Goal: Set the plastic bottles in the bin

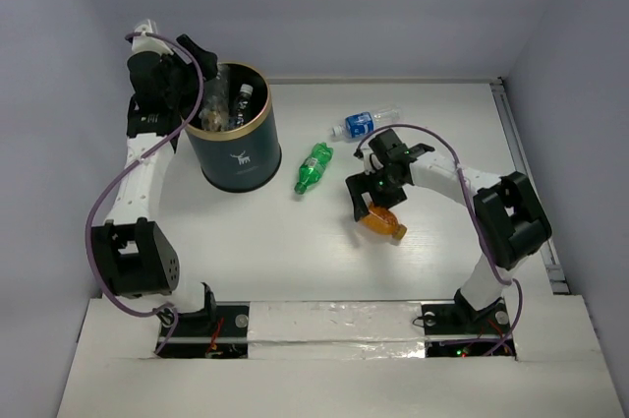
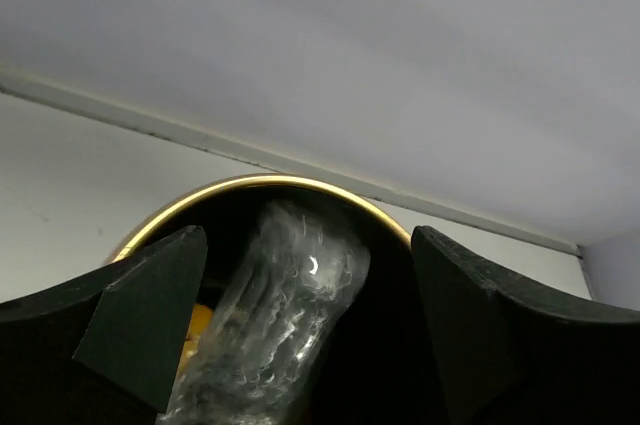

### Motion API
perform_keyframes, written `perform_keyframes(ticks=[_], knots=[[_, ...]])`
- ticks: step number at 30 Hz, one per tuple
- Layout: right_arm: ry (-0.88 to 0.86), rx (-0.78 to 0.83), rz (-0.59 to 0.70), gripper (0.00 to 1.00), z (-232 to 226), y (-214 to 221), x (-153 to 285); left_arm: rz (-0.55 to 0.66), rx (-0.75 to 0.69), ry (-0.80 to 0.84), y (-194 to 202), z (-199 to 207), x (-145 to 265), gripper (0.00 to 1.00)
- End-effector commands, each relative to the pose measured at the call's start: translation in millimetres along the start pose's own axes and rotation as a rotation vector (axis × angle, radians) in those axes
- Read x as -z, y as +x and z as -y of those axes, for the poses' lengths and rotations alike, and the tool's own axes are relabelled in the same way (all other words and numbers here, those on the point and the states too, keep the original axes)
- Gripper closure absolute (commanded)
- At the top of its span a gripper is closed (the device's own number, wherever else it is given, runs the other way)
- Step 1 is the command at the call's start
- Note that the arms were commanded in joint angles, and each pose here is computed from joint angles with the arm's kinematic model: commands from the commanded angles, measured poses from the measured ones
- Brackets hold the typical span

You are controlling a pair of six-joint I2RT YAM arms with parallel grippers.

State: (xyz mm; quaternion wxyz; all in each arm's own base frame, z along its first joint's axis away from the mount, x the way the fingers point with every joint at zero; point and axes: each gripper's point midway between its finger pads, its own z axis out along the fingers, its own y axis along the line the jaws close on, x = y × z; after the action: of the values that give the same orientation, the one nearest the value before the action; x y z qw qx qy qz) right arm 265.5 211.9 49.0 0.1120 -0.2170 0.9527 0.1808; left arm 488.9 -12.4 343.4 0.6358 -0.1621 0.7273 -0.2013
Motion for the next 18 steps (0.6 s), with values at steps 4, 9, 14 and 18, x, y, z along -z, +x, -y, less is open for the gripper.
perform_keyframes(ticks=[4,9,14,18], knots=[[0.017,0.005,0.003,0.0,-2.1,-0.5,9.5,0.159,-0.105,0.235,-57.9,105.0,52.3,0.16],[0.021,0.007,0.009,0.0,-4.6,7.7,24.5,0.145,-0.152,0.349,-46.1,166.5,88.6,0.16],[0.058,-0.016,-0.008,0.0,1.0,9.1,24.9,0.089,-0.125,0.422,-21.3,187.5,116.1,0.16],[0.061,-0.028,-0.03,0.12,3.9,11.9,15.3,0.014,-0.107,0.461,1.0,193.5,130.0,0.18]])
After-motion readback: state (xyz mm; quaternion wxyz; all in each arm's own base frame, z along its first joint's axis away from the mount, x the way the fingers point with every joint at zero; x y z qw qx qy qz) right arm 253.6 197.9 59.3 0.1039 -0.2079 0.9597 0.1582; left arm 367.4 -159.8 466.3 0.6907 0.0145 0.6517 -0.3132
